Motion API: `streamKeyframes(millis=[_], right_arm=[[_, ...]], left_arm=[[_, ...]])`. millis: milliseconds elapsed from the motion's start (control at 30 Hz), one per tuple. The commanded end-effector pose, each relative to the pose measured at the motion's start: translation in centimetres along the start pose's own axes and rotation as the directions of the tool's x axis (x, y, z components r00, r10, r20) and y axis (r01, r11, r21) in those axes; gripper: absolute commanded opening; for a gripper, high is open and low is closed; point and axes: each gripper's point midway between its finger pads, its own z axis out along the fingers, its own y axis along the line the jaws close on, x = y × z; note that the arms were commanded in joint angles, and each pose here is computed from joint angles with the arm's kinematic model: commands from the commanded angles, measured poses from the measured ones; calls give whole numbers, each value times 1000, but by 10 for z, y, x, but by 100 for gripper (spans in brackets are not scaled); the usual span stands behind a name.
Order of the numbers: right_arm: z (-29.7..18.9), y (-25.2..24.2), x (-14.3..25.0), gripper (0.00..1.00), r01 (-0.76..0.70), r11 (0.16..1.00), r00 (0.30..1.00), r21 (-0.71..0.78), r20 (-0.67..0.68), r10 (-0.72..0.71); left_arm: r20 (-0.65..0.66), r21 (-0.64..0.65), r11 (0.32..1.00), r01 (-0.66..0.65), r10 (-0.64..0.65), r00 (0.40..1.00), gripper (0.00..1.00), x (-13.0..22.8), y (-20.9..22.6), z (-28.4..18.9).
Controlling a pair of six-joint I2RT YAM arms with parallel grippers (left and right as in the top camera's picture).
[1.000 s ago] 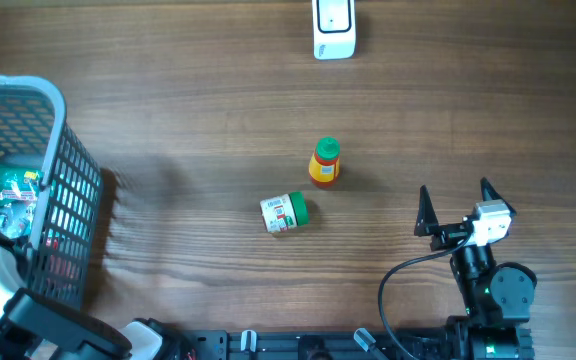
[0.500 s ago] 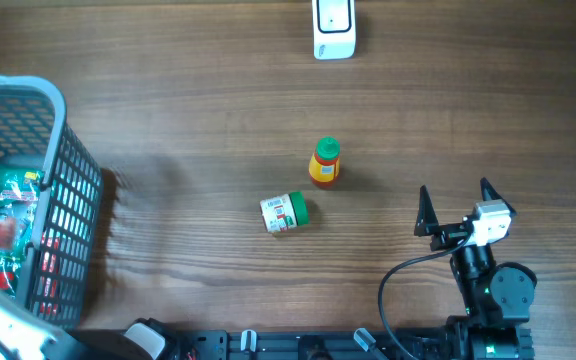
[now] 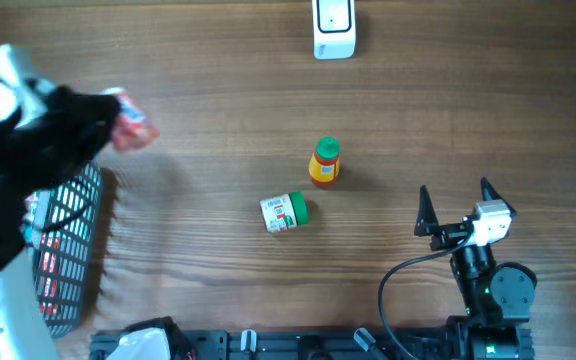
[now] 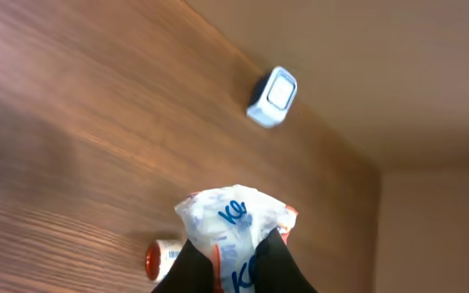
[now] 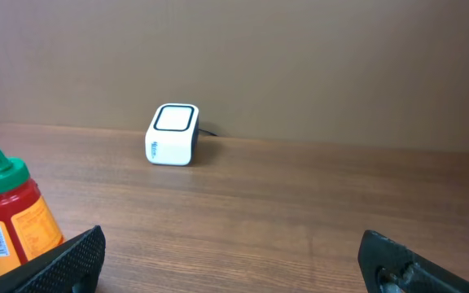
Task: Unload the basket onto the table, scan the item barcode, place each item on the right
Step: 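Grasp the Kleenex tissue box in the basket with the left gripper, then place the tissue box next to the bottle and withdraw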
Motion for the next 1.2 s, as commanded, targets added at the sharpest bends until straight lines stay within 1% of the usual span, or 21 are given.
streamKeyframes(millis=[0,67,133,300,367,433,467,533,633,700,800,900,933,967,1033,1167], right_arm=[[0,0,-1,100,-4,1000,1000,1,7,4],[0,0,-1,100,-3,1000,1000,1,7,3],[0,0,-1,100,-3,1000,1000,1,7,3],[0,0,-1,100,-3,1000,1000,2,7,3],[0,0,-1,100,-3,1000,1000,2,7,3],[0,0,-1,100,-4,1000,1000,1,7,4],[0,0,-1,100,-4,1000,1000,2,7,4],[0,0,-1,100,-4,1000,1000,1,7,4],[0,0,-1,100,-4,1000,1000,2,7,4],[0,0,-1,100,-4,1000,1000,2,7,4],[0,0,-1,100,-4,1000,1000,1,7,4],[0,0,-1,100,-4,1000,1000,1,7,4],[0,0,-1,100,-4,1000,1000,2,7,4],[0,0,-1,100,-3,1000,1000,1,7,3],[0,0,-1,100,-4,1000,1000,1,7,4],[0,0,-1,100,-4,1000,1000,2,7,4]], left_arm=[[-11,-119,984,-133,132,991,4,3,0,26],[-66,-157,972,-172,164,984,4,10,-1,49],[-101,-204,966,-160,142,985,4,13,3,69],[-290,-293,934,-204,117,950,4,38,16,146],[-385,-328,915,-237,100,918,4,59,24,186],[-439,-356,902,-244,69,896,4,77,29,217],[-481,-371,891,-261,56,875,4,94,33,242],[-547,-371,873,-315,69,834,4,125,34,274],[-593,-345,862,-372,107,798,4,157,30,305],[-598,-319,863,-392,137,789,4,168,23,315],[-563,-310,867,-390,163,810,4,157,13,309],[-505,-279,890,-361,183,843,16,134,-5,290],[-484,-272,899,-344,181,856,9,129,-11,284],[-483,-272,900,-340,178,858,4,130,-12,283],[-495,-273,896,-349,181,850,4,138,-10,286],[-519,-259,889,-377,201,831,5,171,7,312]])
